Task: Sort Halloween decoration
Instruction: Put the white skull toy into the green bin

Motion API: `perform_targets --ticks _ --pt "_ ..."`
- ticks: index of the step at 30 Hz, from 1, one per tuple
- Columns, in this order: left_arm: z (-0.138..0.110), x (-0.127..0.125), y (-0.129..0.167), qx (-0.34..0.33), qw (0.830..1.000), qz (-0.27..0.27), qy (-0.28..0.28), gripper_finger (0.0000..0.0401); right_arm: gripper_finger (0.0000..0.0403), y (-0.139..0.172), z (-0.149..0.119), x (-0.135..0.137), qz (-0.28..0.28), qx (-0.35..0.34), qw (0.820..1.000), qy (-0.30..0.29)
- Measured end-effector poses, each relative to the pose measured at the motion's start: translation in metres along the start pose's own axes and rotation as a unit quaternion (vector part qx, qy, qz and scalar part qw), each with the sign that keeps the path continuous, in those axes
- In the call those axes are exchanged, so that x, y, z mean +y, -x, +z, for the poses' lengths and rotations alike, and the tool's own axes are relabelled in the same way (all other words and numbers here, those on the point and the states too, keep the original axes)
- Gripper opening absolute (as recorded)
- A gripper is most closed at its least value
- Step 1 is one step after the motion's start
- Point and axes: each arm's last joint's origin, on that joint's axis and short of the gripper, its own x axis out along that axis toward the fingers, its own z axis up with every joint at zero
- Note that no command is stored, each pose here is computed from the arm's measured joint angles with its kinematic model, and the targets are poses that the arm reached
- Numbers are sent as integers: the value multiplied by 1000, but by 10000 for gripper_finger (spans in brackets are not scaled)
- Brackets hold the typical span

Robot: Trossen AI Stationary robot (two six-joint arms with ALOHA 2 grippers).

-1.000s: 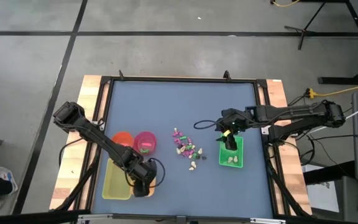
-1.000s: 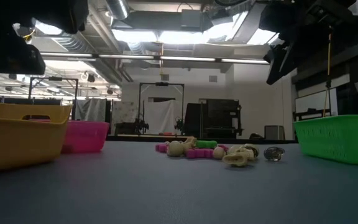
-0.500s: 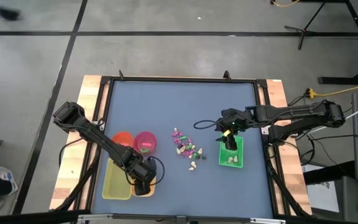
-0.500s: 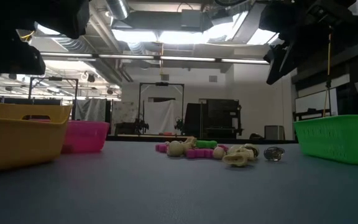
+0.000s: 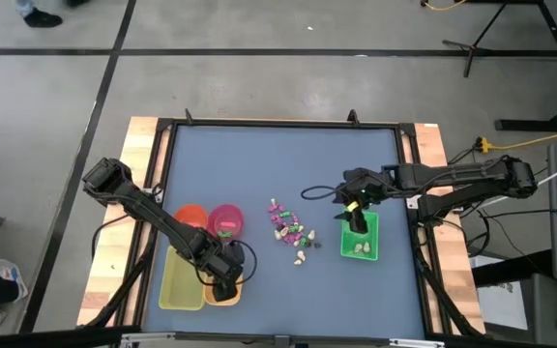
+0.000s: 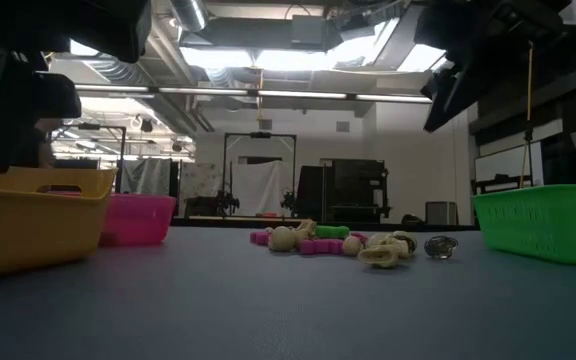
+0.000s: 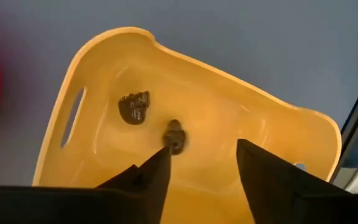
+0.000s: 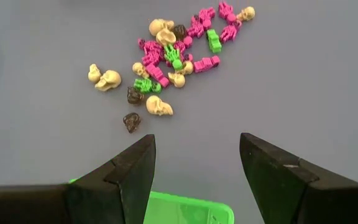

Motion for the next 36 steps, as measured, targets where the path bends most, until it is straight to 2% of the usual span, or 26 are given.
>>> perform_targets --ticks 5,14,26,36 --pt "1 1 0 -16 1000 10 -1 200 232 -9 8 -1 6 -23 1000 19" --pt "1 0 0 -21 1000 11 -1 197 232 -52 19 -2 57 -34 994 91" --pt "2 0 0 -29 1000 11 -1 198 232 -114 3 -9 73 46 987 133" --pt "3 0 0 -34 999 13 -1 198 232 -134 -7 -9 121 74 979 147"
